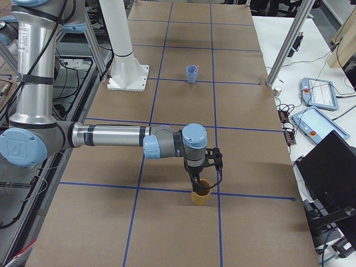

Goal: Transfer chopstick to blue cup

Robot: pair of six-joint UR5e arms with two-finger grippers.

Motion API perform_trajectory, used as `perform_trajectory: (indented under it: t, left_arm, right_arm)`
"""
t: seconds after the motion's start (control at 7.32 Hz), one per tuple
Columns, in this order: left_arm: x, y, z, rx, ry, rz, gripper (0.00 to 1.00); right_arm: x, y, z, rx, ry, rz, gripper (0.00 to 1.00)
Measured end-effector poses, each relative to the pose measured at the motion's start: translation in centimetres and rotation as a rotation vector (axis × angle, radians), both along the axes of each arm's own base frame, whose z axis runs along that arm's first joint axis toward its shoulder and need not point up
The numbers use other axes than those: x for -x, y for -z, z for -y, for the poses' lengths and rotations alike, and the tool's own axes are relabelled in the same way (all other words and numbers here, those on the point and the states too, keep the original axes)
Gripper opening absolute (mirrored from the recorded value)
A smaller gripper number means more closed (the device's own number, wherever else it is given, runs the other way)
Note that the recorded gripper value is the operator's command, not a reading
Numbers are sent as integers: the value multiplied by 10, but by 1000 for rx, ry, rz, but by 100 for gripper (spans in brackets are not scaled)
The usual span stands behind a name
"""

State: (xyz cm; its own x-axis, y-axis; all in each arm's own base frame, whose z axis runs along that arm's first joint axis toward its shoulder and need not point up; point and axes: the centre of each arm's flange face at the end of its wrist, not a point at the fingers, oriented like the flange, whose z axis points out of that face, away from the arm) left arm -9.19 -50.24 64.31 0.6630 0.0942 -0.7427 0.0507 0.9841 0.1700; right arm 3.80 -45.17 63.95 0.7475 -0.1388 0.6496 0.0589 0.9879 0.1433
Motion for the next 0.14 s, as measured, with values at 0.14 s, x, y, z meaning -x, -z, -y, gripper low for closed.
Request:
perform_trajectory:
  t: [0.14]
  left_arm:
    - [0, 0, 0, 0, 0, 0, 99]
  right_arm:
    - [0, 0, 0, -1, 0, 0, 100]
